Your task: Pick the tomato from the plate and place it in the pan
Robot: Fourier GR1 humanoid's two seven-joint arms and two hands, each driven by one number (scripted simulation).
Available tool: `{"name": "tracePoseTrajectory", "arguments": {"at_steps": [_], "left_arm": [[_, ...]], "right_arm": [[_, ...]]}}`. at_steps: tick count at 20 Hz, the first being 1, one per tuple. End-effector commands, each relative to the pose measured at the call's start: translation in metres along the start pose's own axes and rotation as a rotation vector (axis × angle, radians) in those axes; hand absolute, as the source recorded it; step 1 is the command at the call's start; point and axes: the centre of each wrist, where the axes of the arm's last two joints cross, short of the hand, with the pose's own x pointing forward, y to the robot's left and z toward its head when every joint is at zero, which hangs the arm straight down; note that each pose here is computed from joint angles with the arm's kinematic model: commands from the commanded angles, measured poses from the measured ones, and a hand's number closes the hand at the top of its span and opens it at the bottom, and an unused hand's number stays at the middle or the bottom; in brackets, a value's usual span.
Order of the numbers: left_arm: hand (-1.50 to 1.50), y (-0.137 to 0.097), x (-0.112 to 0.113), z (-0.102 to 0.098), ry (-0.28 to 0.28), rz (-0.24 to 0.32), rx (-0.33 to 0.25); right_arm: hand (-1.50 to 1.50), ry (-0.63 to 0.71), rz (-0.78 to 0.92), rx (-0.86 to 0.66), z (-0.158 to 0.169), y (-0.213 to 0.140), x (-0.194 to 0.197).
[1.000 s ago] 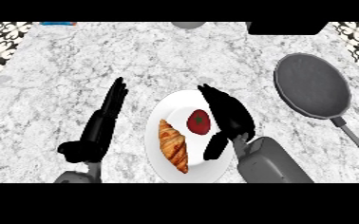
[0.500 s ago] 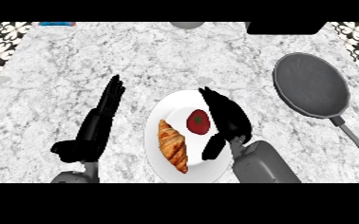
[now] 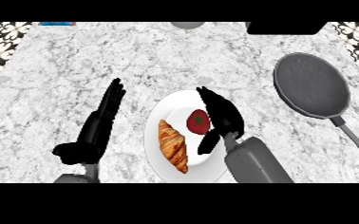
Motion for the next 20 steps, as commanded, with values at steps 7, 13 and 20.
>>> {"name": "tracePoseTrajectory", "arguments": {"at_steps": [7, 13, 20], "left_arm": [[0.0, 0.005, 0.018, -0.005, -0.005, 0.011, -0.017], [0.0, -0.011, 0.01, 0.004, -0.01, 0.024, -0.004], [0.0, 0.013, 0.012, -0.011, -0.02, -0.001, -0.003]], "right_arm": [[1.5, -0.001, 0.142, 0.145, -0.026, 0.017, -0.014], [1.5, -0.034, 0.19, 0.083, -0.038, 0.019, -0.006], [1.5, -0.071, 0.208, -0.074, -0.029, 0.027, -0.013]]}}
